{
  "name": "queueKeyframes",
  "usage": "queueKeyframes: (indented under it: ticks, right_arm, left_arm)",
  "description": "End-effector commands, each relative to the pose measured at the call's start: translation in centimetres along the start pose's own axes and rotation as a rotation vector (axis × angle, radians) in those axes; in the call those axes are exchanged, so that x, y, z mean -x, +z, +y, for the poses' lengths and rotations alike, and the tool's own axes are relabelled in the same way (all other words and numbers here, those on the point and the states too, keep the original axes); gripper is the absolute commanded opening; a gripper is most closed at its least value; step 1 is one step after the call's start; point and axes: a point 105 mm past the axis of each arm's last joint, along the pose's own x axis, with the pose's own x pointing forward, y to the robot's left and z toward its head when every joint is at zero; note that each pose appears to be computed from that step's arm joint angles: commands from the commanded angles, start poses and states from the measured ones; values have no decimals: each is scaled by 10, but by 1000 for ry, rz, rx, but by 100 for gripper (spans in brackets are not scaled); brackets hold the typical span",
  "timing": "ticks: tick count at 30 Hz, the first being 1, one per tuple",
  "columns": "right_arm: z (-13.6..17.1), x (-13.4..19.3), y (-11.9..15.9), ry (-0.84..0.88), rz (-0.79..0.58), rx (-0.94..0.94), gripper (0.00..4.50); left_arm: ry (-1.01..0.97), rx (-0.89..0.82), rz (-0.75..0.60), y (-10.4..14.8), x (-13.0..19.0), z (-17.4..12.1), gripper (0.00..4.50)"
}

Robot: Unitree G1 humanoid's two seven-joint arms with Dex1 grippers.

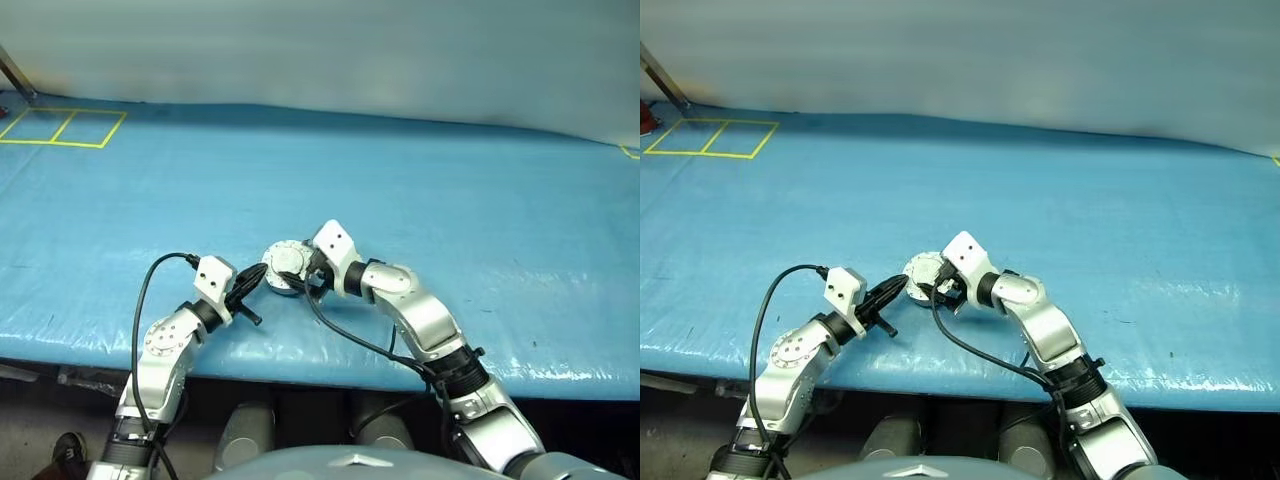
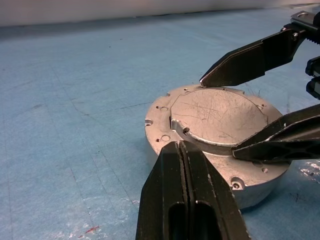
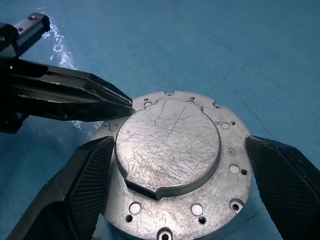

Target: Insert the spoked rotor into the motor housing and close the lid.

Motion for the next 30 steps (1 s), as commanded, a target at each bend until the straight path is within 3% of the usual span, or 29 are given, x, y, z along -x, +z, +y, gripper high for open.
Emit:
queueKeyframes:
  ticks: [1,6,14,25,30]
  right_arm:
    - [-11,17,32,-12,-118,-86,442]
    - [-23,33,17,-19,-77,-403,442]
    - [-6,34,-22,54,18,-805,442]
    - [4,17,-28,107,4,-1021,442]
    - [-2,17,-27,92,-21,-1073,285]
  left_arm:
    - [-25,25,82,-21,1,-10,0]
    - [-25,21,80,-22,2,-10,0]
    - [-26,17,75,-21,1,-10,0]
    - [-18,1,77,-22,2,-10,0]
    - [-16,1,80,-23,3,-11,0]
